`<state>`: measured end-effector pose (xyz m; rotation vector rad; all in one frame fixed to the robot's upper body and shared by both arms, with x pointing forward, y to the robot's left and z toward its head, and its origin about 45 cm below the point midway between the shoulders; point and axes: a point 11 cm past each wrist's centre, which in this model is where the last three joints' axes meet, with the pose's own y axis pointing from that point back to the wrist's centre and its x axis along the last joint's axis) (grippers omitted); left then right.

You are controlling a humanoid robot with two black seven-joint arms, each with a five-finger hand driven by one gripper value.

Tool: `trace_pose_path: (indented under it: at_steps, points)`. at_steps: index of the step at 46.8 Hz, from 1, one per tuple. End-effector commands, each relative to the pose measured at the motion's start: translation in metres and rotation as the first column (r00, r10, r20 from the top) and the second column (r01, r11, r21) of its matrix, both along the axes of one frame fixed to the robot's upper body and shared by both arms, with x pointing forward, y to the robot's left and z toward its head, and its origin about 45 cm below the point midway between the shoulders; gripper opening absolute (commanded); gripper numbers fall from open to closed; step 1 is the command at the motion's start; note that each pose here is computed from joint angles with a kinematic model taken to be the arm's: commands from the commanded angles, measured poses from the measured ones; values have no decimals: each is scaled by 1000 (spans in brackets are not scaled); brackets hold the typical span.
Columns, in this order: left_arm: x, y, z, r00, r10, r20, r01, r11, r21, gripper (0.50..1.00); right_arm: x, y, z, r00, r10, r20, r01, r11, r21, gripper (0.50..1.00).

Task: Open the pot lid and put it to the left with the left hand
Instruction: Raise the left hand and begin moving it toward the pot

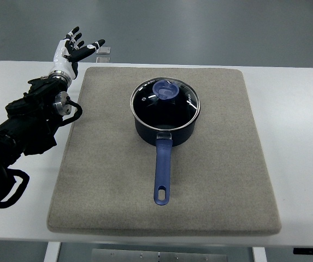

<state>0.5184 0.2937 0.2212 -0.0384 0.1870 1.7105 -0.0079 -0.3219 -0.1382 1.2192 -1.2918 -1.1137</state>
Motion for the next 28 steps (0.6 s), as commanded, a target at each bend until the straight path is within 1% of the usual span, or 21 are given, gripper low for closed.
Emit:
trace_pose_path:
  at_steps: [1, 17, 28]
  points:
    - [0, 8, 2, 1000, 9, 3, -9, 1000, 11, 986, 0, 0, 0, 1000, 0, 0, 0, 1000, 0, 917]
    - [-3, 35, 4, 998, 60, 3, -60, 997, 46, 977, 0, 0, 0, 1000, 0, 0, 0, 1000, 0, 917]
    - [0, 25, 8, 1000, 6, 7, -7, 993, 118, 977, 0, 0, 0, 1000, 0, 0, 0, 1000, 0, 917]
